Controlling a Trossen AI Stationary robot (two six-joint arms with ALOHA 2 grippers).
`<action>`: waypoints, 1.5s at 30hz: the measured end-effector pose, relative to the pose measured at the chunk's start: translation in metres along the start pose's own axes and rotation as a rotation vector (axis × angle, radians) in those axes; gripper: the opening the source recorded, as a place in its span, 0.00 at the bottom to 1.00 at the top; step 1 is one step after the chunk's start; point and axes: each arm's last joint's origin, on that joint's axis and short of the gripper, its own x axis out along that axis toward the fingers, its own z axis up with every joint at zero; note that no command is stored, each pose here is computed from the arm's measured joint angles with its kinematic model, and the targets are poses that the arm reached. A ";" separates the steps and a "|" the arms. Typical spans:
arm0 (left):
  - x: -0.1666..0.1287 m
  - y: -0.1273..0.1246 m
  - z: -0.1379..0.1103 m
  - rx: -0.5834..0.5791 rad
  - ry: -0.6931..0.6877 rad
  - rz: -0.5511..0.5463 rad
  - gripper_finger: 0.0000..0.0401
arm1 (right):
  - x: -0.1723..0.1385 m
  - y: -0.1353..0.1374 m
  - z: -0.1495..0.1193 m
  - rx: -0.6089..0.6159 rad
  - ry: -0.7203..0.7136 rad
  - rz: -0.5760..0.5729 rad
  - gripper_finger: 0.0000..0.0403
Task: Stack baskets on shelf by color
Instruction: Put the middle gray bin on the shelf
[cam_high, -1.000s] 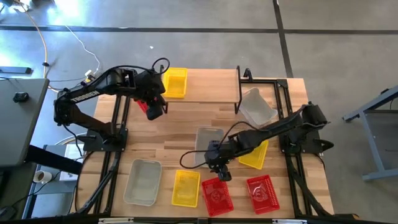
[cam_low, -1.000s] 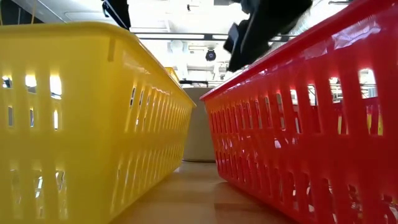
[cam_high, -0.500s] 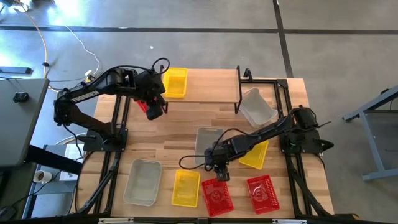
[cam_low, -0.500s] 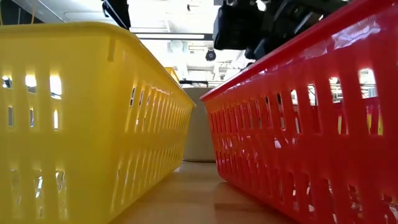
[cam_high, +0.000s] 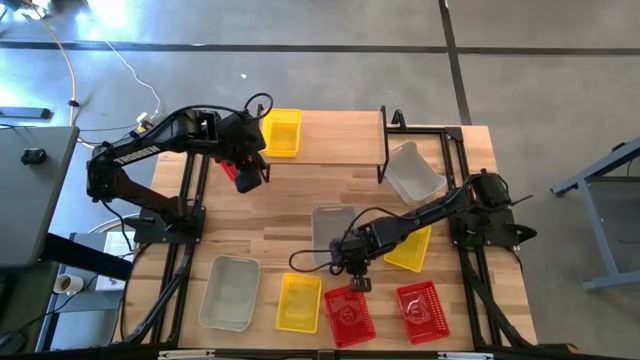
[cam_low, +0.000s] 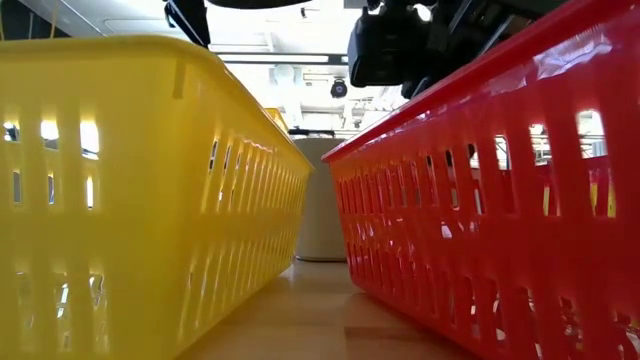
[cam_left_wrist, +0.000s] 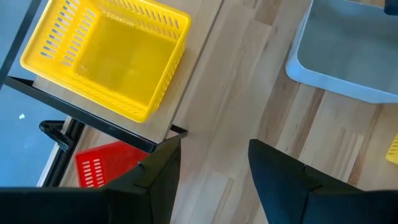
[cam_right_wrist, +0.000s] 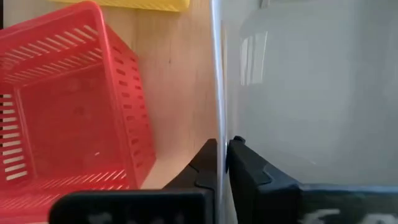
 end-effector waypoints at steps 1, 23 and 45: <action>0.000 0.000 0.000 0.004 0.000 0.000 0.45 | 0.000 0.000 0.000 0.004 0.001 0.004 0.04; 0.000 0.000 0.000 -0.001 0.000 -0.001 0.45 | -0.079 0.021 0.017 0.168 -0.358 0.118 0.00; 0.001 0.000 0.001 -0.057 0.002 -0.002 0.45 | -0.155 0.010 0.021 0.064 -0.686 0.131 0.00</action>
